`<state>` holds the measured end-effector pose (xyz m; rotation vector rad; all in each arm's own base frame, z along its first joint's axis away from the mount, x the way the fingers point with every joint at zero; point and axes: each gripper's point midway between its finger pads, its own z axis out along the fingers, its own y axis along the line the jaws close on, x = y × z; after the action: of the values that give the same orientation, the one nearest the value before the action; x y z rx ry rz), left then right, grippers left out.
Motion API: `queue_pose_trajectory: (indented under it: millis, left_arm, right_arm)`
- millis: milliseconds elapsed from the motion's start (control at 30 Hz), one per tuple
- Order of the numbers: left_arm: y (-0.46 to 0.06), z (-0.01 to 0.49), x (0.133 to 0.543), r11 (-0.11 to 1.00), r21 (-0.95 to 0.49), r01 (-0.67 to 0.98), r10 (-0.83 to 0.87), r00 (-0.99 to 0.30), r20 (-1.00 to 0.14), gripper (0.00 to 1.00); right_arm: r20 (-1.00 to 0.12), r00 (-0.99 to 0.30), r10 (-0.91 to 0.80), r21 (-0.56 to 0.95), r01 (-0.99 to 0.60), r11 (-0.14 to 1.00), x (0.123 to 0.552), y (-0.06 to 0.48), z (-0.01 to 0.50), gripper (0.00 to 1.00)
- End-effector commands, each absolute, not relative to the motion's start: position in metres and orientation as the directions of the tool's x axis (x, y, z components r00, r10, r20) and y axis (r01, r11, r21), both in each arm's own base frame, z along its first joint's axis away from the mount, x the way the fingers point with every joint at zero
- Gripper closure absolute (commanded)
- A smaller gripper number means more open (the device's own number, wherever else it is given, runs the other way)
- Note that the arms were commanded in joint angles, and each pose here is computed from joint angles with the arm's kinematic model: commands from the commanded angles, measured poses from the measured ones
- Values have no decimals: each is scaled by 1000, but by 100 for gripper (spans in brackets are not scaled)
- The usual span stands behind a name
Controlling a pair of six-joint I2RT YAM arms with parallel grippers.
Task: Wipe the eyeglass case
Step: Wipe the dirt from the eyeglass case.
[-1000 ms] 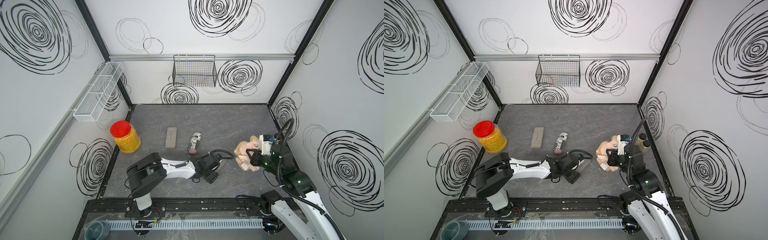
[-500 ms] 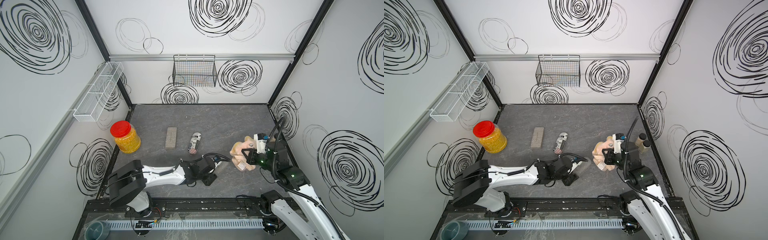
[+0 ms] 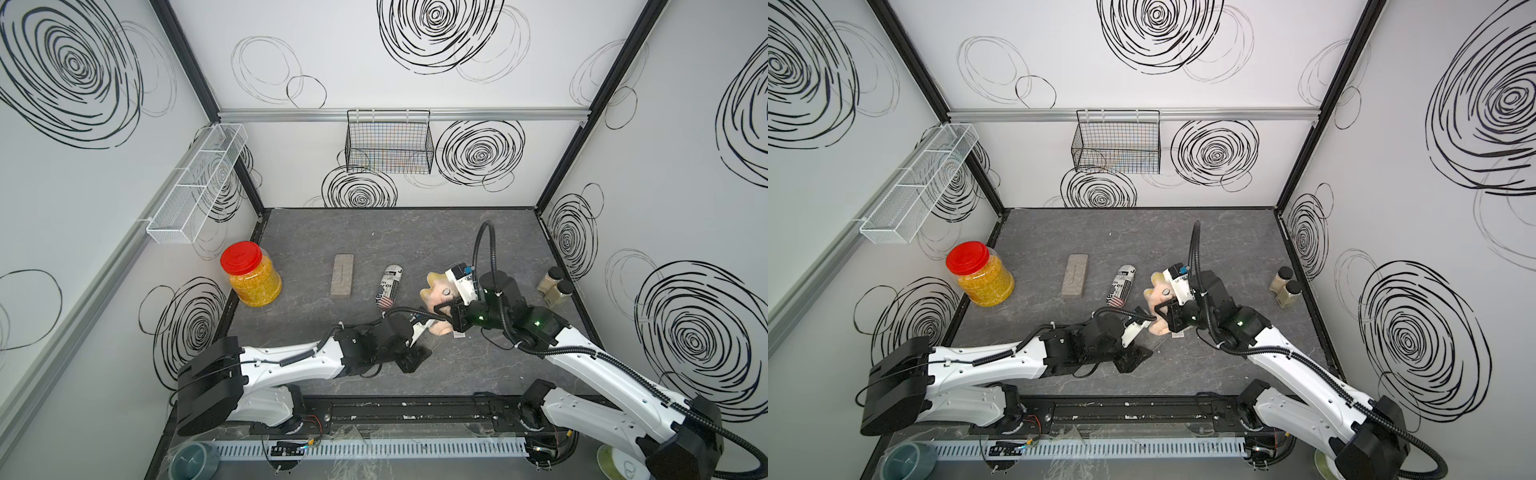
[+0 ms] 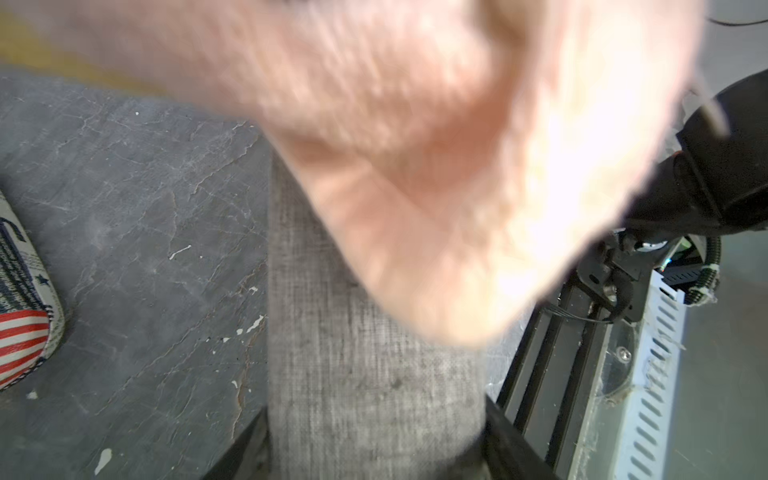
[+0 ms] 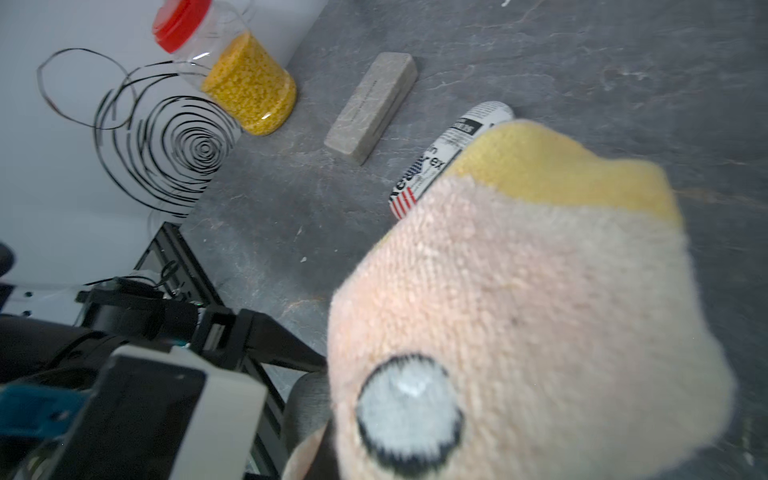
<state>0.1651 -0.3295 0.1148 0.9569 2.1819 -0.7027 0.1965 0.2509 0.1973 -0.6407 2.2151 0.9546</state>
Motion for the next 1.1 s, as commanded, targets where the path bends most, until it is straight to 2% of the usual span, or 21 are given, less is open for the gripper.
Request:
queue_pose_trajectory:
  millis: [0, 67, 167, 267, 367, 500, 700, 800, 900, 1000, 1067]
  left_arm:
    - [-343, 161, 186, 590, -279, 758, 234, -491, -839, 41]
    - [-346, 169, 188, 579, -300, 758, 195, -486, -852, 42]
    - [-346, 174, 189, 579, -292, 761, 189, -474, -860, 41]
    - [-345, 174, 188, 580, -285, 763, 198, -471, -859, 41]
    - [-345, 176, 181, 577, -270, 771, 206, -457, -866, 41]
    - [-345, 175, 177, 588, -243, 772, 225, -444, -867, 41]
    - [-347, 180, 180, 592, -254, 765, 192, -441, -877, 41]
    - [-349, 181, 181, 589, -259, 766, 184, -439, -879, 41]
    - [-351, 181, 181, 584, -255, 771, 194, -437, -878, 41]
    - [-352, 178, 178, 577, -247, 779, 211, -434, -876, 41]
    - [-353, 179, 175, 567, -251, 784, 206, -431, -878, 41]
  right_arm:
    - [-725, -668, -169, 536, -701, 471, 174, 267, 207, 100]
    - [-706, -684, -185, 538, -688, 488, 172, 263, 200, 100]
    - [-694, -691, -204, 463, -644, 609, 184, 246, 187, 100]
    - [-727, -669, -154, 353, -556, 752, 211, 220, 189, 100]
    - [-764, -636, -103, 286, -477, 831, 234, 200, 201, 100]
    - [-770, -629, -109, 311, -520, 796, 236, 211, 208, 100]
    - [-743, -631, -223, 392, -681, 619, 190, 261, 201, 100]
    - [-741, -633, -224, 416, -694, 588, 180, 264, 198, 100]
    - [-759, -623, -187, 357, -640, 681, 194, 245, 195, 100]
    - [-769, -631, -105, 283, -483, 828, 225, 208, 198, 100]
    - [-768, -637, -66, 275, -420, 865, 237, 191, 201, 100]
